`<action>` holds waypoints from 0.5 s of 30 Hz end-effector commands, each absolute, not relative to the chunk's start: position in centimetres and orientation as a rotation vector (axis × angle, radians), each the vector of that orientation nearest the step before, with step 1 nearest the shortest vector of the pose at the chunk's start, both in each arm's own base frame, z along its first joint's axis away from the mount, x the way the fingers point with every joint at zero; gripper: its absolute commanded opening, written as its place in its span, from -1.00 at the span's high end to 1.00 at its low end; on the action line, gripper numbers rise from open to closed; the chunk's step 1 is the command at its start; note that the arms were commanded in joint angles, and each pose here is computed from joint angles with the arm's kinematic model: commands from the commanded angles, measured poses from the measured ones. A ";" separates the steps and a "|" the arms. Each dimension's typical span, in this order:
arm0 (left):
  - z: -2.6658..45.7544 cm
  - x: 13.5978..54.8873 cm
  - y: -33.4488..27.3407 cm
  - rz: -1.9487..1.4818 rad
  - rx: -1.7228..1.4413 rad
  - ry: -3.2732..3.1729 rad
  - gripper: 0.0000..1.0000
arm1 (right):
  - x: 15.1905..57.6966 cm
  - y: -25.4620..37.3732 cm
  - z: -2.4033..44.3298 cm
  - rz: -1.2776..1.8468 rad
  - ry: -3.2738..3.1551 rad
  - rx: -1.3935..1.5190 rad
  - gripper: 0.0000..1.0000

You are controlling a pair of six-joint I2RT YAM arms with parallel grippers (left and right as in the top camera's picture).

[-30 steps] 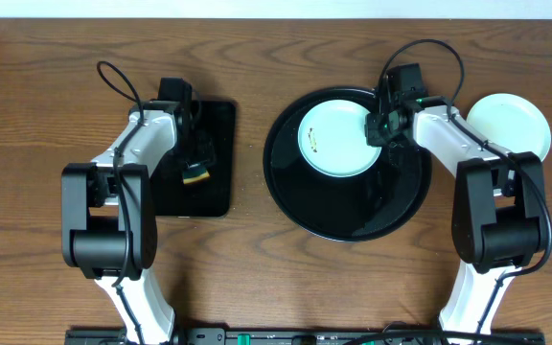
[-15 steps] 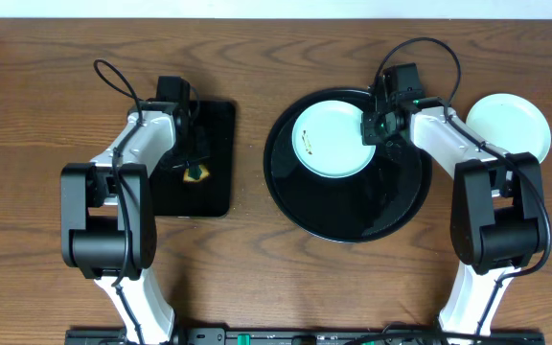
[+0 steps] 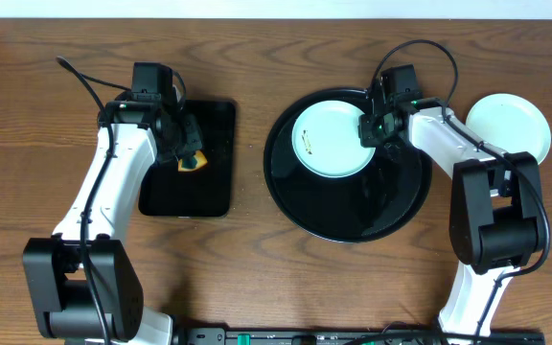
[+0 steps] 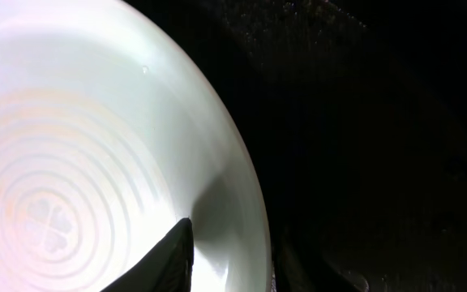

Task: Clean dirty plates on tray and stack at the side
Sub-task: 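Lift the sponge with the left gripper and carry it over the plate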

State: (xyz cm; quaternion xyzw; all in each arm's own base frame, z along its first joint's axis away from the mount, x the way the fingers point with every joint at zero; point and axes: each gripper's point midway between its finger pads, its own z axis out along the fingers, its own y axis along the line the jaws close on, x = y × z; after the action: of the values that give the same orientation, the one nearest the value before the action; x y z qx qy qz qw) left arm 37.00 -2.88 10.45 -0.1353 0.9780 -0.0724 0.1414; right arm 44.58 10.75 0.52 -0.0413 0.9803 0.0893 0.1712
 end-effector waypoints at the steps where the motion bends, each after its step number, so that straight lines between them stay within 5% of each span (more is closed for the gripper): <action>1: 11.4 37.1 -2.9 -0.205 -0.363 2.824 0.85 | 43.7 10.7 -0.9 0.231 2.824 -0.117 0.35; 12: 11.9 37.0 -3.5 -0.229 -0.325 2.842 0.85 | 43.6 10.7 -0.9 0.230 2.830 -0.117 0.38; 15: 12.3 37.3 -5.6 -0.388 -0.289 2.824 0.85 | 43.6 10.7 -0.9 0.230 2.832 -0.117 0.68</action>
State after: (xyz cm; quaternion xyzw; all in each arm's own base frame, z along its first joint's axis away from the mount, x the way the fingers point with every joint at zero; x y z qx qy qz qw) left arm 36.42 -3.52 11.14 -0.1206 0.9813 -0.0815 0.1262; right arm 44.55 10.72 0.50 -0.0419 0.9805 0.0883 0.1705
